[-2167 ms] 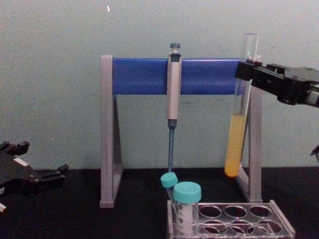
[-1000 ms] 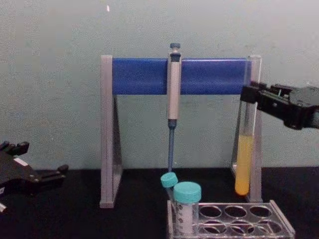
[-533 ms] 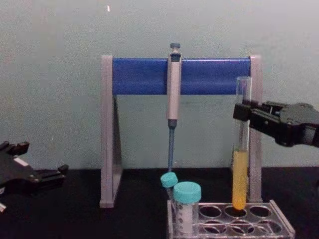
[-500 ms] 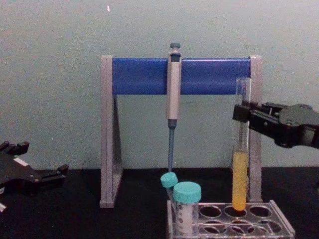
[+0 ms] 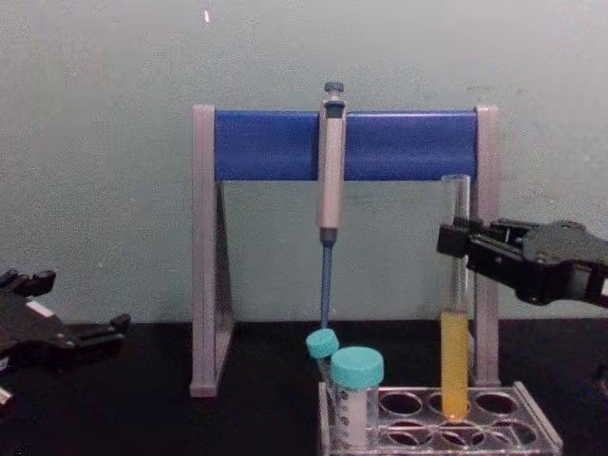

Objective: Pick up the test tube from the test tube rack, shake it, then place it back into the test tube rack.

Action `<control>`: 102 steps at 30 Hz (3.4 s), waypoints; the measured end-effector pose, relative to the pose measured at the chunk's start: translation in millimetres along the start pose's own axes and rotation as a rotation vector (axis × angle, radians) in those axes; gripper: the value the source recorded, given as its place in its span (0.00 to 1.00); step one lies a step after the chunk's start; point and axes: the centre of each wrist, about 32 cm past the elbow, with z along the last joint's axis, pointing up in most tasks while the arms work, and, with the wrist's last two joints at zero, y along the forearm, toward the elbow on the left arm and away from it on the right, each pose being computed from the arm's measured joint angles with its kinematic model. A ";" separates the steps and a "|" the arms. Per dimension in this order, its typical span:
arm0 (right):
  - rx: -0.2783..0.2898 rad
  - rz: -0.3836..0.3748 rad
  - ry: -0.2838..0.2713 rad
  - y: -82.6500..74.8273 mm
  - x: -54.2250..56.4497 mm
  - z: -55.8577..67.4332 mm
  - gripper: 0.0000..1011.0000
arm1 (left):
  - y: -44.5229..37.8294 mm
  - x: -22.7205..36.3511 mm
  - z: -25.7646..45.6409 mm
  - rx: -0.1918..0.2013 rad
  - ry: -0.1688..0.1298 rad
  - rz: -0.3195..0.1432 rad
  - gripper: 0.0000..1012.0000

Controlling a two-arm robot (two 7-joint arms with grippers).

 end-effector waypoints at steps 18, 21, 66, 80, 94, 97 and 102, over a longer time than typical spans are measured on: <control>-0.051 0.015 0.020 4.3 1.7 -10.0 0.23 | 0.0 0.0 0.0 0.000 0.000 0.000 0.99; -0.056 0.017 0.023 5.5 2.1 -11.4 0.23 | 0.0 0.0 0.0 0.000 0.000 0.000 0.99; -0.133 0.019 0.039 13.1 2.8 -17.4 0.23 | 0.0 0.0 0.0 0.000 0.000 0.000 0.99; -0.131 0.020 0.039 13.1 2.8 -17.4 0.23 | 0.0 0.0 0.0 0.000 0.000 0.000 0.99; -0.131 0.021 0.039 12.8 2.8 -17.5 0.53 | 0.0 0.0 0.0 0.000 0.000 0.000 0.99; -0.131 0.021 0.039 12.8 2.8 -17.5 0.63 | 0.0 0.0 0.0 0.000 0.000 0.000 0.99; -0.130 0.021 0.038 12.9 2.8 -17.5 0.78 | 0.0 0.0 0.0 0.000 0.000 0.000 0.99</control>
